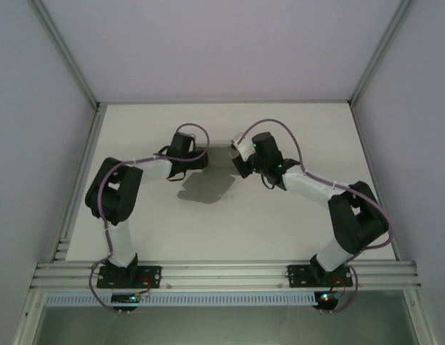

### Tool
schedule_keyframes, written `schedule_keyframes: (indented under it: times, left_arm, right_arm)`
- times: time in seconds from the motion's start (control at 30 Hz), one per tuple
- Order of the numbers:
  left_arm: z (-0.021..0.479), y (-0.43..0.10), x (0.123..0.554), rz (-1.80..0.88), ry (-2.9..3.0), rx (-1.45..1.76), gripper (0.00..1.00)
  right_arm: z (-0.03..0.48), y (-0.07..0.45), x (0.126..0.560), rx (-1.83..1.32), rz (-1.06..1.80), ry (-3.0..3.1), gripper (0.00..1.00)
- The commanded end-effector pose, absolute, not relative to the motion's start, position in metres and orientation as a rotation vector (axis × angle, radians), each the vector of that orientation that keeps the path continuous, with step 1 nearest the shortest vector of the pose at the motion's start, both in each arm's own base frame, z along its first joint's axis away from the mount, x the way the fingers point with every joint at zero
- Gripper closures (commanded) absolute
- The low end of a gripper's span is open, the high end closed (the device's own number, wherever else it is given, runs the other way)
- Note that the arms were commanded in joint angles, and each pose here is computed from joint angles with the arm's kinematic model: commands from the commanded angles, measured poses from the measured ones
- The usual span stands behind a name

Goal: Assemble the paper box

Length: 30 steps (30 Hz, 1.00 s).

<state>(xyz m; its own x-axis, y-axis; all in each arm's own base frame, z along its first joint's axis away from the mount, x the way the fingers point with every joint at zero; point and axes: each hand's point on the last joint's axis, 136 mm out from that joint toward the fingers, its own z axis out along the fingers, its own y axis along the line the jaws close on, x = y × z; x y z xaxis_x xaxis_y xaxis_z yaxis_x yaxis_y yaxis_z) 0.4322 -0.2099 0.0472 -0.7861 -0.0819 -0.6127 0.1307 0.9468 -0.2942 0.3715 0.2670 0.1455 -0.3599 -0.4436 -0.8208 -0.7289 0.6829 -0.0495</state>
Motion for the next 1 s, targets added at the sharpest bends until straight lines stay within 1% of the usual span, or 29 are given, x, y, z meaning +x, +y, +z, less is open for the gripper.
schedule_keyframes:
  times: [0.0,0.1,0.17,0.2,0.27,0.33,0.4,0.43,0.6,0.67,0.8,0.93,0.97]
  left_arm:
    - [0.072,-0.202,0.437,-0.413,2.366,0.048,0.29]
    - [0.080,-0.211,0.431,-0.477,2.358,0.080,0.27]
    - [0.089,-0.217,0.428,-0.535,2.328,0.104,0.21]
    - [0.093,-0.219,0.427,-0.555,2.308,0.109,0.21]
    - [0.101,-0.219,0.426,-0.579,2.276,0.103,0.18]
    - [0.106,-0.217,0.425,-0.582,2.257,0.093,0.12]
    - [0.105,-0.215,0.426,-0.580,2.251,0.087,0.12]
    - [0.102,-0.216,0.426,-0.586,2.257,0.088,0.13]
    - [0.087,-0.218,0.423,-0.605,2.299,0.081,0.35]
    - [0.081,-0.218,0.422,-0.605,2.310,0.075,0.38]
    - [0.071,-0.216,0.424,-0.593,2.330,0.045,0.53]
    - [0.062,-0.219,0.421,-0.608,2.351,0.045,0.54]
    - [0.061,-0.219,0.421,-0.611,2.349,0.042,0.57]
  right_arm:
    - [0.128,0.255,0.358,-0.962,0.366,2.110,1.00]
    - [0.127,0.255,0.358,-0.961,0.361,2.114,1.00]
    - [0.126,0.255,0.358,-0.963,0.364,2.117,1.00]
    - [0.126,0.255,0.358,-0.962,0.362,2.118,1.00]
    - [0.126,0.255,0.358,-0.962,0.361,2.115,1.00]
    - [0.126,0.255,0.358,-0.962,0.361,2.117,1.00]
    - [0.126,0.256,0.358,-0.965,0.368,2.117,1.00]
    - [0.126,0.256,0.358,-0.964,0.366,2.119,1.00]
    - [0.124,0.254,0.356,-0.963,0.365,2.127,1.00]
    - [0.125,0.254,0.356,-0.961,0.367,2.128,1.00]
    - [0.123,0.254,0.356,-0.953,0.368,2.134,1.00]
    - [0.122,0.253,0.358,-0.935,0.368,2.143,1.00]
    - [0.123,0.253,0.359,-0.934,0.372,2.137,1.00]
